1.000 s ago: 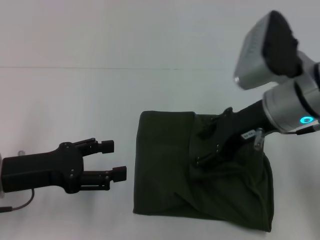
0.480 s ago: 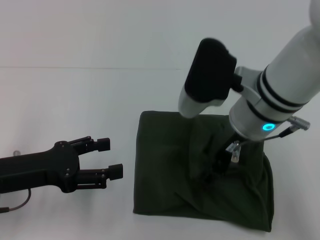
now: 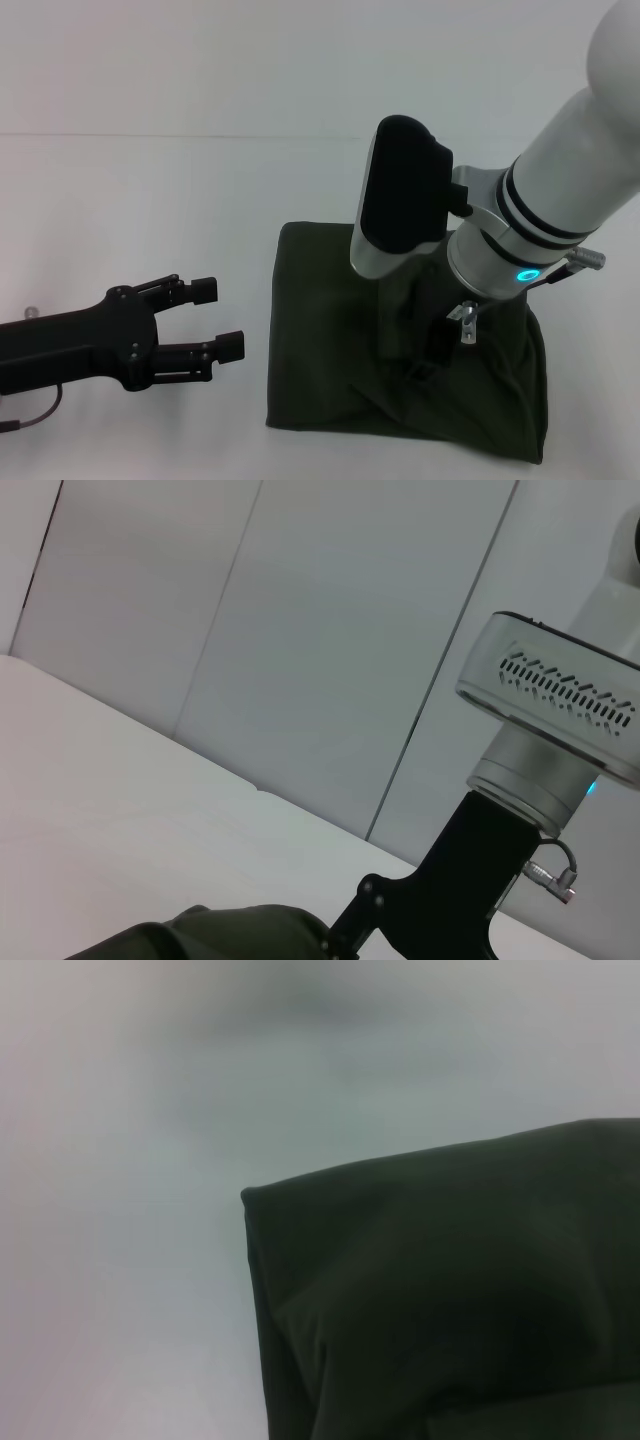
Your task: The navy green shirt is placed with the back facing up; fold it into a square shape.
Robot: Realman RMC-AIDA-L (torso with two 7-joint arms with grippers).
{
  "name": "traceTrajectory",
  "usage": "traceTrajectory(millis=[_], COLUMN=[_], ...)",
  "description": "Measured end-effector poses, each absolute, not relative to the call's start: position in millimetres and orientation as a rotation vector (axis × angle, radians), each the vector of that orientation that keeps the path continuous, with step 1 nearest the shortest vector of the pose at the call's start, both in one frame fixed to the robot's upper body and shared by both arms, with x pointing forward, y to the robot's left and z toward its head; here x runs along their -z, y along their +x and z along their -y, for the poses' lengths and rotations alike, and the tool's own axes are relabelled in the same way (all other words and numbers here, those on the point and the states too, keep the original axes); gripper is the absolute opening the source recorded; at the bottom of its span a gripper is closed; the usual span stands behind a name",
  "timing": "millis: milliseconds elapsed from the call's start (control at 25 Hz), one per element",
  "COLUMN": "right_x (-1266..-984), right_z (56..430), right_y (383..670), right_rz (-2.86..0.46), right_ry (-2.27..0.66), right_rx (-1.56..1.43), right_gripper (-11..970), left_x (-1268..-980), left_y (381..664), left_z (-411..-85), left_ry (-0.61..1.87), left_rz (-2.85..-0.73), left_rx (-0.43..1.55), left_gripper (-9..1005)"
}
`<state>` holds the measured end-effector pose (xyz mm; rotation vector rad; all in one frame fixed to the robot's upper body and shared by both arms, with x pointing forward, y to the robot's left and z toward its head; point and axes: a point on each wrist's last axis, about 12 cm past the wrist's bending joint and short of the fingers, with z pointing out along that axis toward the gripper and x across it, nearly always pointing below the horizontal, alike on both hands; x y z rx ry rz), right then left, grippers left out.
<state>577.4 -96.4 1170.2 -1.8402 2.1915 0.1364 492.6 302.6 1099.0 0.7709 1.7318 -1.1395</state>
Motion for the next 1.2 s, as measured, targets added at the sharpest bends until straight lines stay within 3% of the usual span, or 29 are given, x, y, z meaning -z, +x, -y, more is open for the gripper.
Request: traceTrajectory(millis=[1200], right_x=[-1145.1], right_z=[85.4], right_y=[576.8], right_rz=[-2.055], right_ry=[-1.950], right_rx=[0.013], right_gripper=[760], left_x=[-1096.4], left_y=[493.4], left_z=[-299.6], left_ry=[0.763], left_rz=[-1.728], left_rx=[1.138], left_gripper=[950])
